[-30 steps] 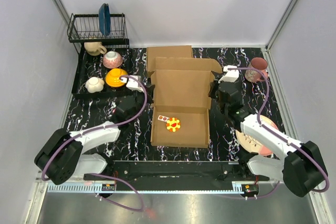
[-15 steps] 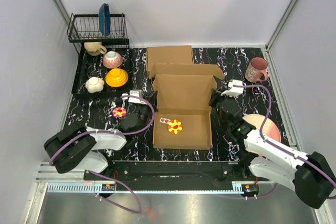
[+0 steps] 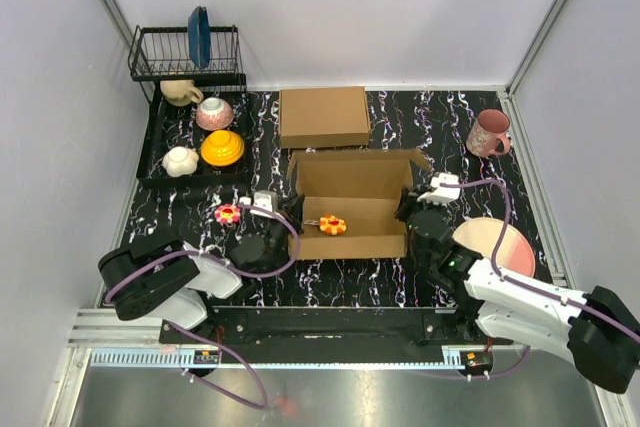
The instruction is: Fold the paper box
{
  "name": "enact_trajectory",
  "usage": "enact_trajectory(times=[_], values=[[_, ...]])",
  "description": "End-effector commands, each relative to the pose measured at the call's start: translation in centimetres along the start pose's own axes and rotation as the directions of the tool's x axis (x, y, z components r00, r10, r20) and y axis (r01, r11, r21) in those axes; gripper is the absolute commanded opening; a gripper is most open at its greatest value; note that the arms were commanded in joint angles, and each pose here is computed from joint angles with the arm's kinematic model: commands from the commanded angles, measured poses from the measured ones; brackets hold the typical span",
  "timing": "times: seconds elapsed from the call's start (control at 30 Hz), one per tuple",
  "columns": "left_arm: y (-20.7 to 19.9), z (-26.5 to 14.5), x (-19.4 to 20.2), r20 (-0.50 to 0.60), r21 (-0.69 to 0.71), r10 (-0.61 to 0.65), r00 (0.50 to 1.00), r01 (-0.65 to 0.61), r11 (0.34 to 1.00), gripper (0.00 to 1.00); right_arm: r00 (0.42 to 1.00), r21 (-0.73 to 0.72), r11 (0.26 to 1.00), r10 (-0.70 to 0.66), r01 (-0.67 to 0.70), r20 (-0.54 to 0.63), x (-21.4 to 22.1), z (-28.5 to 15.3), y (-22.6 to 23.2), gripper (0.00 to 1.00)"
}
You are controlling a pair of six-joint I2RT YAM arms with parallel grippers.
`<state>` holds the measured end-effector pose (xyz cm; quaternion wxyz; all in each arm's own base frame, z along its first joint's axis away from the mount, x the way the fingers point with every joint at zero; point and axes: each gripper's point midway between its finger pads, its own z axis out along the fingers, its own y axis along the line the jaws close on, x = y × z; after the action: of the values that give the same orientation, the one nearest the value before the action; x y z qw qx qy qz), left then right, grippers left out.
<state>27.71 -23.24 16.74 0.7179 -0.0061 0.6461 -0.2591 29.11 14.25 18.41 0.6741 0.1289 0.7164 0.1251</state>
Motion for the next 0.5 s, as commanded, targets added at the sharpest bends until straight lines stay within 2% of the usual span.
enact_trajectory(times=[0.0,0.23,0.33,0.37,0.47], values=[[-2.6,-2.1,-1.2,0.055,0.118,-0.092,0.994,0.084,0.989,0.11,0.978,0.049,0.993,-0.094,0.105,-0.188,6.4,-2.5,-2.0,0.00],[-1.2,-4.3,-0.2,0.013,0.097,-0.102,0.995,0.100,0.990,0.14,0.972,0.073,0.993,-0.072,0.091,-0.225,7.8,-4.7,-1.7,0.02],[-1.0,-4.8,-0.6,0.022,0.099,-0.094,0.995,0.091,0.991,0.18,0.967,0.090,0.992,-0.067,0.091,-0.245,7.3,-5.2,-1.8,0.21],[-0.9,-4.9,-0.7,0.024,0.094,-0.091,0.996,0.088,0.992,0.19,0.970,0.087,0.994,-0.041,0.064,-0.240,6.4,-5.3,-1.2,0.32],[-0.5,-5.3,-0.8,0.026,0.086,-0.080,0.996,0.078,0.993,0.20,0.968,0.096,0.995,-0.004,0.029,-0.251,5.4,-6.1,-1.3,0.41]])
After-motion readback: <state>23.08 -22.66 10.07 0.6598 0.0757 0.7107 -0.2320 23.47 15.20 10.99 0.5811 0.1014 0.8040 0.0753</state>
